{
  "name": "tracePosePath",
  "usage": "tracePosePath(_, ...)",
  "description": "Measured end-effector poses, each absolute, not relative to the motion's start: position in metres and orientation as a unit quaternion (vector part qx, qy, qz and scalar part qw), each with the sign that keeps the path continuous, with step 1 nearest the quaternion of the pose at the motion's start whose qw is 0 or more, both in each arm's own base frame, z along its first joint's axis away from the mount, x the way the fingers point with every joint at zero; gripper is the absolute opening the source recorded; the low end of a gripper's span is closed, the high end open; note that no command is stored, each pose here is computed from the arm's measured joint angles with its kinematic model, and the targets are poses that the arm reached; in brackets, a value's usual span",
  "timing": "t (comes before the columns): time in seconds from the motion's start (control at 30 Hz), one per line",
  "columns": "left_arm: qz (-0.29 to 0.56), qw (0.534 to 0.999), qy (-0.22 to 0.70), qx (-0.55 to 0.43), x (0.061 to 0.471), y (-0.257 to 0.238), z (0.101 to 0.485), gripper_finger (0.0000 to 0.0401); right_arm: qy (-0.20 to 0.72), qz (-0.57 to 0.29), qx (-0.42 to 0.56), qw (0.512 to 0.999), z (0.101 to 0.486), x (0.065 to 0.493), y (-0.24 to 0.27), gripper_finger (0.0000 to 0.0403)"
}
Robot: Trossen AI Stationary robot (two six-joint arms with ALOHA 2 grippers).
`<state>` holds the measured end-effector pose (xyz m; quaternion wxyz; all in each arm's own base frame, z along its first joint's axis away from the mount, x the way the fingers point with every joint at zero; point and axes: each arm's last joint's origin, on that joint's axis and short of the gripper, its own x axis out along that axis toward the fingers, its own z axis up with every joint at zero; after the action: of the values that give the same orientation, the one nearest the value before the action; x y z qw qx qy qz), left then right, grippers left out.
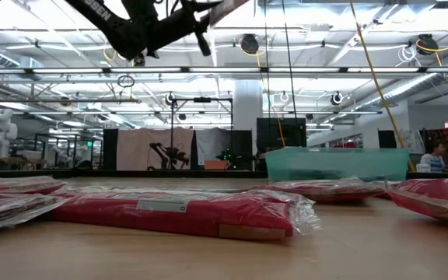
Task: Sort popcorn bags into baskets
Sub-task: Put the red popcorn bag into the light blue bin
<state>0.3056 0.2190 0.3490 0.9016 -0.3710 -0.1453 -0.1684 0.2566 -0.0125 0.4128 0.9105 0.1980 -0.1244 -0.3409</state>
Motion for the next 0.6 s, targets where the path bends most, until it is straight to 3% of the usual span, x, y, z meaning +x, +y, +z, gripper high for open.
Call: tracePosePath(0.6, -0.153, 0.903, -0.195, -0.350, 0.331, 0.192, 0.344, 0.0030, -0.086, -0.335, 0.216, 0.913, 0.396, 0.271, -0.019, 0.0108)
